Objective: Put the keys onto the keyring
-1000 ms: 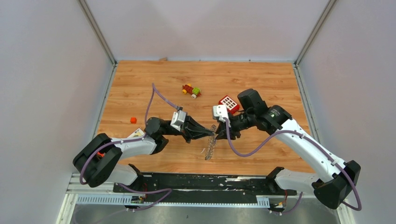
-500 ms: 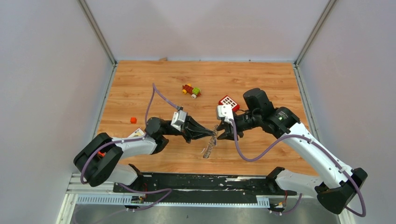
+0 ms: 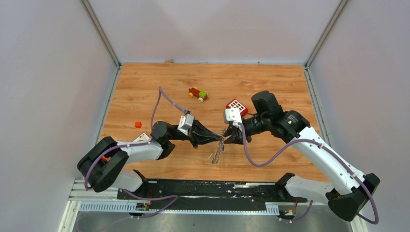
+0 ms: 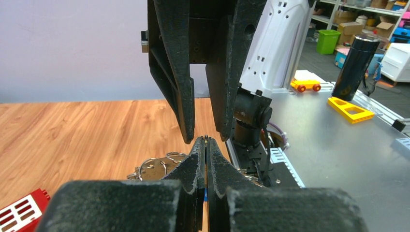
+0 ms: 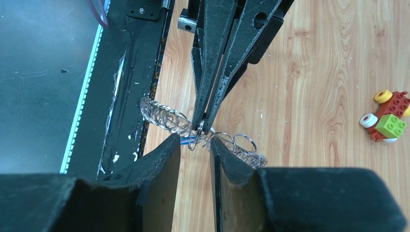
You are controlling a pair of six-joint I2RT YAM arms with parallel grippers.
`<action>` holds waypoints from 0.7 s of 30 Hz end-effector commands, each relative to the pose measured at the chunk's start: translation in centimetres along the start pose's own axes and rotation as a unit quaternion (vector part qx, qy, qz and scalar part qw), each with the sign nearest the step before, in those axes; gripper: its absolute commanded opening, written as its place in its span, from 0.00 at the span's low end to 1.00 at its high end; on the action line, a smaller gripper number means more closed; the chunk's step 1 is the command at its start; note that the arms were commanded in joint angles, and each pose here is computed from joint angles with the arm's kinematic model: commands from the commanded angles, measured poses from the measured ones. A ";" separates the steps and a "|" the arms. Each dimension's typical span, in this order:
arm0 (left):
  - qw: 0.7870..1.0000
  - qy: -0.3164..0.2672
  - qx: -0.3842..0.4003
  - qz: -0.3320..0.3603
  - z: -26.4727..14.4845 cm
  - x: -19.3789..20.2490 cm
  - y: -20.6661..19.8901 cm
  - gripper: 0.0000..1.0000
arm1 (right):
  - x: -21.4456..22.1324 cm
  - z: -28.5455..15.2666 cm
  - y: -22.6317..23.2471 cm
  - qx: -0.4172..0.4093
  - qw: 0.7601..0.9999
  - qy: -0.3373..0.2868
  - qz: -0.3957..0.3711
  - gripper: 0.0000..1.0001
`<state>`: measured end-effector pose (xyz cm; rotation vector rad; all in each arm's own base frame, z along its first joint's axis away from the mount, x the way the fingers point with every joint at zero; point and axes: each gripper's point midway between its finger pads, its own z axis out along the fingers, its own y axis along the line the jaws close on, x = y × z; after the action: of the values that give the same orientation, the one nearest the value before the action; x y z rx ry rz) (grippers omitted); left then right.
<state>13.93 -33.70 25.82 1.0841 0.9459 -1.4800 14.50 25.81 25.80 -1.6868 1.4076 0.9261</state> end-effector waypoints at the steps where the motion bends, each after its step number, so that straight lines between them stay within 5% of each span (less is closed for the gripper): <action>1: 0.999 -0.033 0.005 0.036 0.4 -2.1 -0.1 0.00 | -0.7 0.3 -0.5 0.003 1.000 -0.018 -0.012 0.30; 21: 0.999 -0.031 0.003 0.036 0.3 -2.0 0.0 0.00 | -0.1 0.9 -0.6 -0.002 1.000 -0.022 -0.001 0.21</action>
<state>13.91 -33.68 25.90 1.0820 0.9444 -1.4827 14.94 26.21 24.71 -1.6788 1.4146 0.9319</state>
